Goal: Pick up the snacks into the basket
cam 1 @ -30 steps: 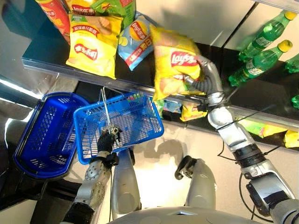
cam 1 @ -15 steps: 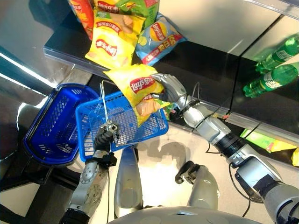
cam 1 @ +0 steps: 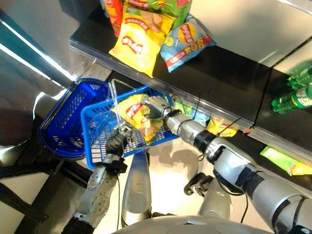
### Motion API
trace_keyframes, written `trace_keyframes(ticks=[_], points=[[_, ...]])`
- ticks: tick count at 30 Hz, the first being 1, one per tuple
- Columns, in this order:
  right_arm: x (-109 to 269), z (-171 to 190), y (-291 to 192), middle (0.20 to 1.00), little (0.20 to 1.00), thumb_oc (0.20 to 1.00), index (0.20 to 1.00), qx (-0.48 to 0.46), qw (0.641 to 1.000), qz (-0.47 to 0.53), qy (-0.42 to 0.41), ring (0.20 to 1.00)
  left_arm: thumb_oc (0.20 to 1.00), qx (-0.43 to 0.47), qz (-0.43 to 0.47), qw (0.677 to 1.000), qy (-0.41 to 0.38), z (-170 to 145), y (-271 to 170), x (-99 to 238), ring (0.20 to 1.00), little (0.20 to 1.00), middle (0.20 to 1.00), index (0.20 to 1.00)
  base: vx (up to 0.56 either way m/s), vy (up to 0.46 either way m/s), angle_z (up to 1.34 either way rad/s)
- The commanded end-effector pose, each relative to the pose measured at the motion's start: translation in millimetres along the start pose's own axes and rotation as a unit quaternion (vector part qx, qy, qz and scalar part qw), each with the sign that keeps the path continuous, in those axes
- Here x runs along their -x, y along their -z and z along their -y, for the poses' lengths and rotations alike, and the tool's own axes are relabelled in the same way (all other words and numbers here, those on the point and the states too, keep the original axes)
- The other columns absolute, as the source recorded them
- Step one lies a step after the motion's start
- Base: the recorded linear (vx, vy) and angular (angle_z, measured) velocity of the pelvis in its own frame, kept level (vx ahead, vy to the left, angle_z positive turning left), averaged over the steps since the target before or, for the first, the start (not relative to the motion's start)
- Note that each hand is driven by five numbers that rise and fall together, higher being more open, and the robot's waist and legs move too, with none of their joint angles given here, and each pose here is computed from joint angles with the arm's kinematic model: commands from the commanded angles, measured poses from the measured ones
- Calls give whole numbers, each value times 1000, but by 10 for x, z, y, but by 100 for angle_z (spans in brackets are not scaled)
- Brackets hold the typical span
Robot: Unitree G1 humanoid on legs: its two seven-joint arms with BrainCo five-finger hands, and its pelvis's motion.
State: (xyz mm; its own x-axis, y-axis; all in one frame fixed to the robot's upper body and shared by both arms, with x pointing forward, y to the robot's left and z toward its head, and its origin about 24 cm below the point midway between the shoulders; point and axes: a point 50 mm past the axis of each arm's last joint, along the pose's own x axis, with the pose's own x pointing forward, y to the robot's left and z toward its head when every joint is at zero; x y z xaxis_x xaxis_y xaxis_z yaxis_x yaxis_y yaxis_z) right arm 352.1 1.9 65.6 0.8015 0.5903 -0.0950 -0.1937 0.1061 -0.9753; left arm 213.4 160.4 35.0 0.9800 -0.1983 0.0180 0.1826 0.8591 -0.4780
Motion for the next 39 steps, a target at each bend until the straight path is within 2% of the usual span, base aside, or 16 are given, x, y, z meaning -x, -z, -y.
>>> trace_keyframes(ticks=[1, 9, 17, 18, 19, 31, 33, 34, 35, 39], points=[[-30, -65, 34, 200, 200, 200, 200, 19, 999, -24, -32, 200, 200, 21, 119, 982, 148, 511, -501, -93, 200, 200, 200, 200, 11, -16, 12], [132, -450, 177, 200, 200, 200, 200, 9, 990, -66, -121, 200, 200, 30, 118, 968, 220, 744, -541, -183, 200, 200, 200, 200, 12, -12, 18], [228, -578, 281, 200, 200, 200, 200, 31, 985, -79, -151, 200, 200, 40, 118, 959, 256, 881, -555, -224, 200, 200, 200, 200, 9, 15, 11], [237, -592, 286, 539, 539, 539, 539, 42, 984, -78, -156, 539, 200, 42, 112, 958, 261, 903, -530, -229, 200, 200, 200, 200, 9, 24, 12], [243, -586, 305, 1000, 1000, 1000, 1000, 40, 984, -82, -151, 1000, 200, 42, 110, 958, 261, 901, -524, -232, 200, 200, 200, 200, 6, 17, 10], [181, -426, 314, 1000, 1000, 1000, 1000, -23, 990, -93, -101, 1000, 200, 13, 99, 972, 212, 725, -460, -253, 200, 200, 200, 200, -6, 16, 0], [147, -343, 284, 1000, 1000, 1000, 1000, -87, 989, -93, -70, 1000, 200, 4, 89, 982, 165, 574, -389, -266, 200, 200, 200, 200, -15, 34, -1], [147, -342, 285, 1000, 1000, 1000, 1000, -87, 989, -93, -70, 1000, 200, 4, 89, 982, 165, 574, -389, -266, 200, 200, 200, 200, -6, 44, -2], [139, -283, 280, 1000, 1000, 1000, 1000, -141, 985, -95, -40, 1000, 200, -4, 79, 989, 123, 436, -320, -265, 200, 200, 200, 200, -1, 46, -2], [179, -227, 272, 1000, 1000, 1000, 1000, -209, 974, -84, 1, 1000, 200, -37, 59, 997, 44, 167, -210, -244, 200, 200, 200, 200, -9, 50, -10]])
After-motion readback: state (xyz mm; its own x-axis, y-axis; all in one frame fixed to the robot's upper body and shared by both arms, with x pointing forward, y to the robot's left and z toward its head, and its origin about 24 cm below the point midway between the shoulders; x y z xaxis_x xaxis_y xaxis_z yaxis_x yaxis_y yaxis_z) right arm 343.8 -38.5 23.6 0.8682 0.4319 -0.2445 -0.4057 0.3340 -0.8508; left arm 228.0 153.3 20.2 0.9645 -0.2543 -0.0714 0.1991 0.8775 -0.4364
